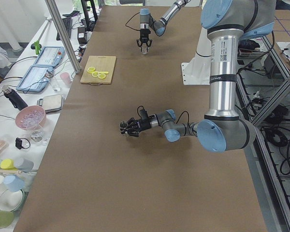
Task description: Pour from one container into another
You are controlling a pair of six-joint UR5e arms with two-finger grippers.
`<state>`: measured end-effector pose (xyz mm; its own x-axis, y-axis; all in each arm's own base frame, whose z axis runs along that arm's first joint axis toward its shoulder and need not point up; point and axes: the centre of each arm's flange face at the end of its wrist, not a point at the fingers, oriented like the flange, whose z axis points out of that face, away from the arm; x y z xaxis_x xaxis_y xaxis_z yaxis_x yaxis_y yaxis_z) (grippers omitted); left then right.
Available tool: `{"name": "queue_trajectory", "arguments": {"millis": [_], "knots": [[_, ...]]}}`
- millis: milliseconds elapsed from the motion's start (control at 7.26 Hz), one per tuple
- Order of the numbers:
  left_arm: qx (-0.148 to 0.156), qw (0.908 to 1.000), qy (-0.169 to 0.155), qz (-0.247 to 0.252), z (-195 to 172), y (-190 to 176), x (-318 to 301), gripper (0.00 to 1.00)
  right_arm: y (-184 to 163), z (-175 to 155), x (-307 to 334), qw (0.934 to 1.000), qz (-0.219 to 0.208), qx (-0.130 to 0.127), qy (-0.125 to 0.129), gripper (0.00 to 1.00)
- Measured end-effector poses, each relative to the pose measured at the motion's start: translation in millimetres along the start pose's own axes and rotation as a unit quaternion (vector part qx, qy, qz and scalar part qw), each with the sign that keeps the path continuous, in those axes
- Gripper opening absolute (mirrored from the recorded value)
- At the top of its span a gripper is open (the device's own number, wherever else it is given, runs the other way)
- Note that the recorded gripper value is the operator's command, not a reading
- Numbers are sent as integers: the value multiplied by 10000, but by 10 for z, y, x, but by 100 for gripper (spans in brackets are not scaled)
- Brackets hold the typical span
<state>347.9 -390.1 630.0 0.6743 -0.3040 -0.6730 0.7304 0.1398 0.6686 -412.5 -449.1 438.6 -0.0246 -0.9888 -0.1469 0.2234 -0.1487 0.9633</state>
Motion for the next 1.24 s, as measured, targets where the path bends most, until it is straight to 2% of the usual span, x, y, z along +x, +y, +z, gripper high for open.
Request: {"name": "queue_trajectory", "arguments": {"millis": [276, 413, 689, 1240], "knots": [[-11, 10000, 6, -21, 18, 54, 75, 23, 30, -22, -57, 10000, 33, -6, -30, 0], [-14, 10000, 6, -20, 29, 81, 104, 36, 34, -19, -83, 9999, 98, -2, -62, 0], [-22, 10000, 10, -29, 35, 98, 134, 98, 16, 46, -155, 9996, 210, 10, -164, 0], [-13, 10000, 31, -52, 17, 82, 161, 98, -70, 70, -314, 9989, 284, 97, -365, 0]]}}
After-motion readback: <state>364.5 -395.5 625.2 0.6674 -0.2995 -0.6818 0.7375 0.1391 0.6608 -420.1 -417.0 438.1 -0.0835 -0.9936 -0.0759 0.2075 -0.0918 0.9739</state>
